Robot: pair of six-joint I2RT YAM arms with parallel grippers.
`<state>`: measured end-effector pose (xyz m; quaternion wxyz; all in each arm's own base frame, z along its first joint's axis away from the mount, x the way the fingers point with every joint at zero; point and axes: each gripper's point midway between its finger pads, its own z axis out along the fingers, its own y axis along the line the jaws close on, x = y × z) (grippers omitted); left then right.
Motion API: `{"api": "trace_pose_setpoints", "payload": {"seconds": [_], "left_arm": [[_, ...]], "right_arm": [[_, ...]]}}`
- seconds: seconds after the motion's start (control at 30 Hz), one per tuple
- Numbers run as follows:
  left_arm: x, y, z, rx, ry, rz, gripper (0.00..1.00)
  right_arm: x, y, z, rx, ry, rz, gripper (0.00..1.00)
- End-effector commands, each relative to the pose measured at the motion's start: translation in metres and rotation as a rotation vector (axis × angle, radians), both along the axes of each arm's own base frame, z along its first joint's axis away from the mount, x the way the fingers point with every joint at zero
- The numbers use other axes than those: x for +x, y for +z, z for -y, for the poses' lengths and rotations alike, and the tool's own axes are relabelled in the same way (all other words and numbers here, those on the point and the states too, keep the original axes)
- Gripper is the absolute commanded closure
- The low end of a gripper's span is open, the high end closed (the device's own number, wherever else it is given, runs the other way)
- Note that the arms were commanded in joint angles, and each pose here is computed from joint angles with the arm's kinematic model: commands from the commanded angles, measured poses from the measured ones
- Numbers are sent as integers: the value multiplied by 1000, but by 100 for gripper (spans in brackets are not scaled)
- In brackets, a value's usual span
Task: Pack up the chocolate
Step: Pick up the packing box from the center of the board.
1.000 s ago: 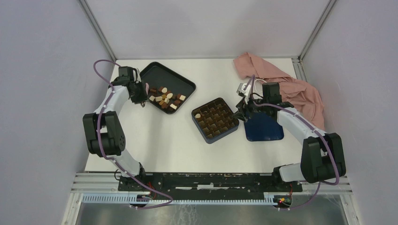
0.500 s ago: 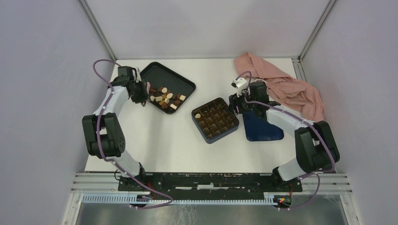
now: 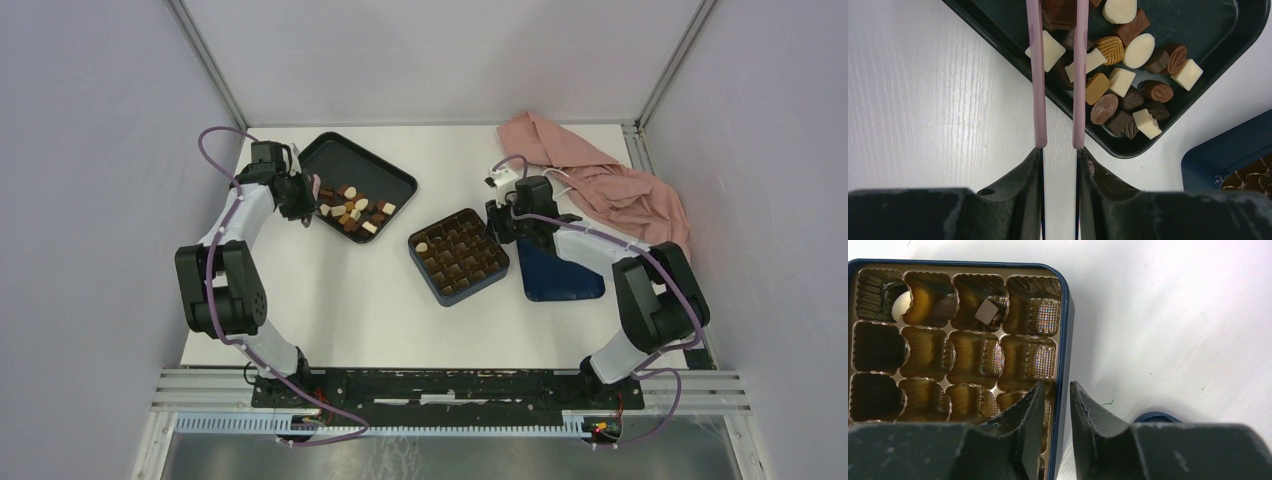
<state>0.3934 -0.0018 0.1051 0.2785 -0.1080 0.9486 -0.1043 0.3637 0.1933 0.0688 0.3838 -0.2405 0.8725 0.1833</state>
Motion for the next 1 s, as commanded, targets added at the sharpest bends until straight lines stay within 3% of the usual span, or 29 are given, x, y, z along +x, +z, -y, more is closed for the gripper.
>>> {"api": "trace_pose_setpoints", "payload": {"seconds": [0.0,0.1,0.27,0.7,0.97], "left_arm": [[7,21,3,5,-34,84,98],[7,20,3,6,-34,82,98],[7,20,4,7,-35,81,98],[7,24,3,14,-34,91,98],[7,25,3,14,-34,96,98]], "right_arm": [[15,13,-6,4,-21,59,73],[15,17,-7,5,-17,80,88],[13,29,-10,9,-8,123,99],[3,105,-19,8,22,401,100],[-13,113,-30,7,100,470,100]]}}
